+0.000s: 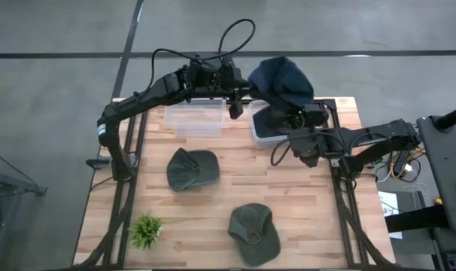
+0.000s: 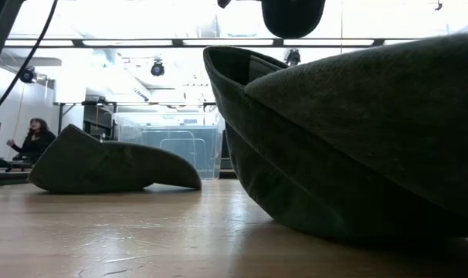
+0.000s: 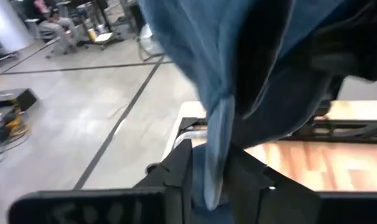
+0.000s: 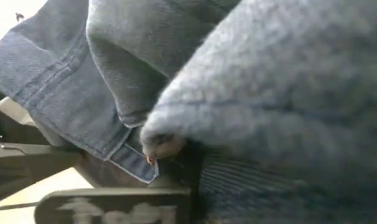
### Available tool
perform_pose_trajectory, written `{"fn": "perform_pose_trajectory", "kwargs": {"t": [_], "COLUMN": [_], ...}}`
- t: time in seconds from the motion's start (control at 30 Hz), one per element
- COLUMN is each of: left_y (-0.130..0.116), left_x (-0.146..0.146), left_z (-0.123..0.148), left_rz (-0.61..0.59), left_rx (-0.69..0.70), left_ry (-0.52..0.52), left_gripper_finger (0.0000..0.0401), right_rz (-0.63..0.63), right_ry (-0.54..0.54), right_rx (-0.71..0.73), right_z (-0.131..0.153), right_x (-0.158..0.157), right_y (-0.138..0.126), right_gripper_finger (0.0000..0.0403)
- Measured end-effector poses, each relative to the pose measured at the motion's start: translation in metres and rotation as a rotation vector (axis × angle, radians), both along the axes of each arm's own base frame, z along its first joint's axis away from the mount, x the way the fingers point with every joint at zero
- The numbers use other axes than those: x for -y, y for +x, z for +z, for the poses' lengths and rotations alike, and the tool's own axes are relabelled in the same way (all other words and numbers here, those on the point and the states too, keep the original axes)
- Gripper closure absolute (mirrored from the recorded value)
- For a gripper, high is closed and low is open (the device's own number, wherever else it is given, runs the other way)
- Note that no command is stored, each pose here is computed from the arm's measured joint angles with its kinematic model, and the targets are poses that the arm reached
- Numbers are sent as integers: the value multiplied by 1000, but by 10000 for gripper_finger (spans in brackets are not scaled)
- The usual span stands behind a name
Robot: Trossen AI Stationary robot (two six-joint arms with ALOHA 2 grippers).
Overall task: Pick & Place hat
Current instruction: Put the blue cap into the right transparent bin
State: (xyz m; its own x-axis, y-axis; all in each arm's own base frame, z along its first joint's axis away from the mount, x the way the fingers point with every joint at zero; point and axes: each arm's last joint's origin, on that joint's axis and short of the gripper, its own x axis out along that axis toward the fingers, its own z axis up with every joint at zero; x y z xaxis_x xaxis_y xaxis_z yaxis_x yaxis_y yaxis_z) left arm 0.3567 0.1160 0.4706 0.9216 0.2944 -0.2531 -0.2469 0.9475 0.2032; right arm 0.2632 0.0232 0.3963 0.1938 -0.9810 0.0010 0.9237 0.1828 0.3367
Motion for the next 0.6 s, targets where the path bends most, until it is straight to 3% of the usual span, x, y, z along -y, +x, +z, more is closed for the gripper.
{"fn": "perform_pose_trajectory", "kwargs": {"t": [0.17, 0.33, 0.6], "left_y": [-7, -27, -61], "left_x": [-1, -5, -30], "left_z": [-1, 1, 1], "left_rz": [90, 228, 291], "left_rx": [-76, -185, -161], "left_ry": [69, 125, 13], "left_gripper_finger": [301, 298, 298], "right_rz": [-3, -21, -34], "right_ry": [13, 51, 104], "right_rx": [65, 267, 503], "right_z": [-1, -11, -56], "right_x": [3, 11, 19], "right_y": [-11, -28, -30], "right_gripper_finger": [394, 394, 393]}}
